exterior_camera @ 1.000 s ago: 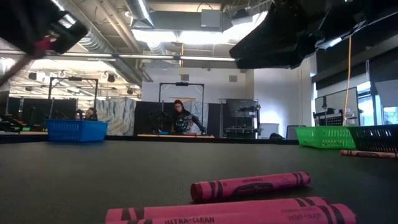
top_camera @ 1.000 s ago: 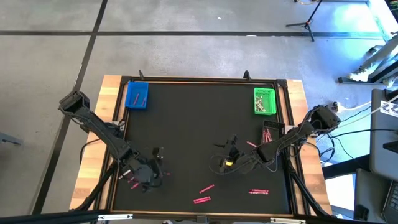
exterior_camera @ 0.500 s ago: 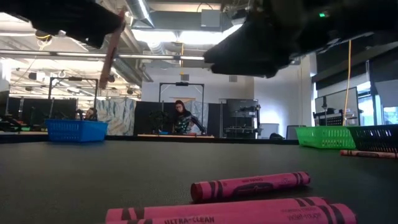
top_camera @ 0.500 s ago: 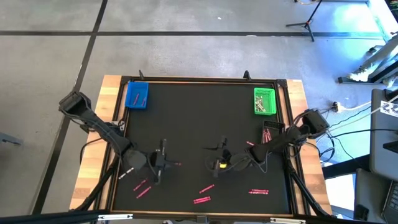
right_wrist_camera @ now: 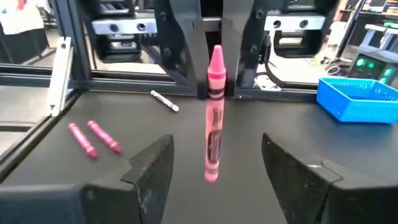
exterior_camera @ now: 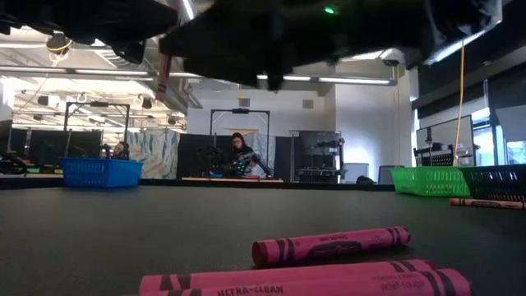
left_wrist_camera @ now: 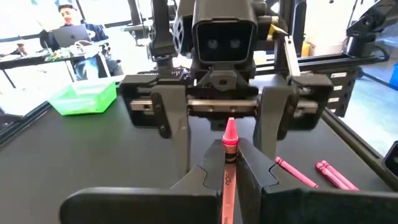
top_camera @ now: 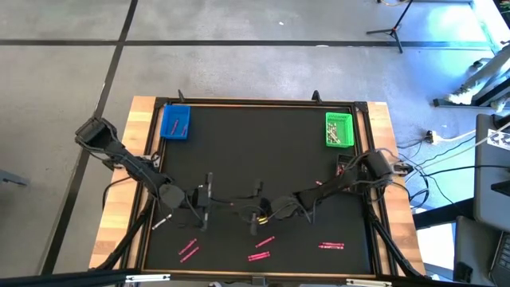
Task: Sort crayons
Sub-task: Put the pink crayon into the black bin
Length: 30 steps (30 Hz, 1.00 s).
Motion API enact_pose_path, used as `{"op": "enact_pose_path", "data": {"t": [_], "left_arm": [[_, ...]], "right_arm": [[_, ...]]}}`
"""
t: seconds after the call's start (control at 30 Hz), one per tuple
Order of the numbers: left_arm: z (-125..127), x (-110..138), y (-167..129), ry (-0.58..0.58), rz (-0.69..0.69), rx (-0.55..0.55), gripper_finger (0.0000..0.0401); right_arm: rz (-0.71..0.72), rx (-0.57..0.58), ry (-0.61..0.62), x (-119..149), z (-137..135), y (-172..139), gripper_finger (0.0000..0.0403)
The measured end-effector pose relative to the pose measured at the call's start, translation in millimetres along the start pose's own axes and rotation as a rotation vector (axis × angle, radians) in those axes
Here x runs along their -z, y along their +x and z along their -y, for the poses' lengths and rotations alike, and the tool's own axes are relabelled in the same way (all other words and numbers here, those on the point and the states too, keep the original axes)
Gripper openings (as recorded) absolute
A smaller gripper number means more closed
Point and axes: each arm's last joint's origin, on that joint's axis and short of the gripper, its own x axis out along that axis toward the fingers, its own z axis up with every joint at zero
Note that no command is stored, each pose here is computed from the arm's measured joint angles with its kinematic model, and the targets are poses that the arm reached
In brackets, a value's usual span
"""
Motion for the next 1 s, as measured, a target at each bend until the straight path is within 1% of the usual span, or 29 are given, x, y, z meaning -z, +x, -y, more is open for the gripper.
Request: {"op": "enact_pose_path", "data": {"t": [0.13,0.23,0.33,0.47,0.5,0.53,0.57,0.7,0.77,0.87,1.0], "left_arm": [[-0.5,-1.0,0.3,-0.005,0.009,0.000,0.0007],[-0.4,-1.2,0.3,-0.001,0.010,0.001,0.0007],[-0.4,-1.3,0.3,0.002,0.011,0.001,0.0007],[0.3,-1.3,0.1,0.002,0.011,0.018,0.0011],[0.3,-1.1,0.2,0.003,0.009,0.022,0.0014],[0.3,-1.0,0.2,0.002,0.009,0.021,0.0018],[0.4,-1.0,0.2,-0.003,0.009,0.023,0.0022],[0.4,-0.9,0.2,-0.010,0.008,0.024,0.0043],[0.3,-0.6,0.3,-0.013,0.006,0.024,0.0059],[0.2,1.6,-1.1,-0.015,-0.025,0.023,0.0089],[2.3,4.1,-10.3,-0.008,-0.101,0.045,0.0120]], "right_arm": [[-0.004,0.020,-0.028,-8.1,-6.3,12.9,0.0237],[-0.004,0.020,-0.030,-12.0,-7.9,16.1,0.0210],[-0.012,0.014,-0.054,-9.7,-8.2,16.3,0.0150],[-0.018,-0.009,-0.064,-8.8,-8.8,16.2,0.0043],[-0.020,-0.008,-0.073,-8.7,-8.7,16.2,0.0024],[-0.020,-0.007,-0.087,-8.6,-8.6,16.3,0.0017],[-0.020,-0.008,-0.092,-8.6,-8.7,16.2,0.0017],[-0.024,-0.006,-0.098,-8.2,-8.7,16.2,0.0041],[-0.031,0.000,-0.115,-7.6,-8.5,16.2,0.0035],[-0.061,0.028,-0.155,-7.6,-8.8,13.9,0.0014],[-0.122,0.074,-0.182,-21.4,-11.6,0.9,0.0019]]}}
